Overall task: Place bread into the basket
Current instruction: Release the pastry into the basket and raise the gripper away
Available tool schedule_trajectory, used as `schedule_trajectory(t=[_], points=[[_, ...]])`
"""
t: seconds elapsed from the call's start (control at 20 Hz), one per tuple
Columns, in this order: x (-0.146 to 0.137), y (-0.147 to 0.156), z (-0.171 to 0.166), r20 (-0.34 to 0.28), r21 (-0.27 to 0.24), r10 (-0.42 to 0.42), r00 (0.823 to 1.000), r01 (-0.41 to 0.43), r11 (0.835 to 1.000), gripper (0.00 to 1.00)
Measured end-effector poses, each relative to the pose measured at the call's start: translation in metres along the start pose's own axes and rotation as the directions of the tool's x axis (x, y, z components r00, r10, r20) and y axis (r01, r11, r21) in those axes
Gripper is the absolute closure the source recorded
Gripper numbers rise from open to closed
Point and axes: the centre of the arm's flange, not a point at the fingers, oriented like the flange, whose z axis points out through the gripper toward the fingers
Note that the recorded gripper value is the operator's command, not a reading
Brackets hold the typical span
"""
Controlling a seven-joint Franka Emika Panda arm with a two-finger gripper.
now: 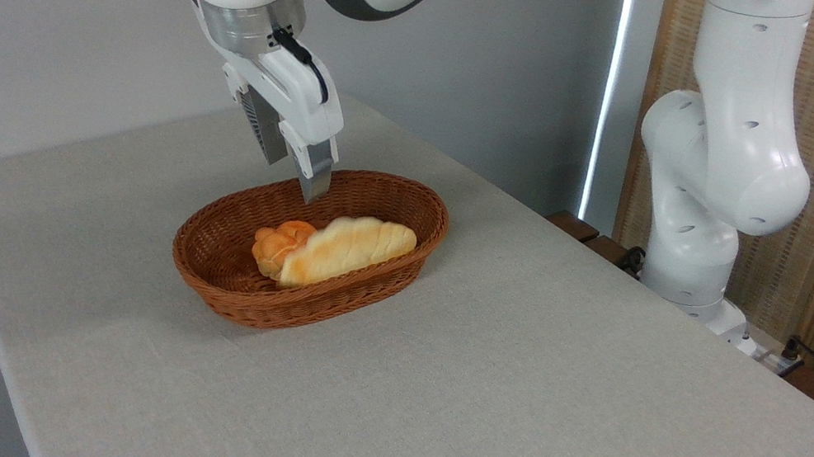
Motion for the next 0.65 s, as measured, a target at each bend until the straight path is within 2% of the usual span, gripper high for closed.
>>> schedule_trajectory(t=[0.15, 0.35, 0.5, 0.65], points=[[-0.002, -0.003, 0.002, 0.012, 0.014, -0.003, 1.0, 0.003, 1.0, 0.0], [-0.016, -0.016, -0.02, 0.032, 0.129, -0.001, 0.999, -0.003, 0.992, 0.0], [-0.046, -0.028, -0.061, 0.001, 0.19, 0.073, 0.997, -0.072, 0.979, 0.0], [-0.079, -0.054, -0.087, -0.034, 0.213, 0.064, 0.997, -0.055, 0.976, 0.0]])
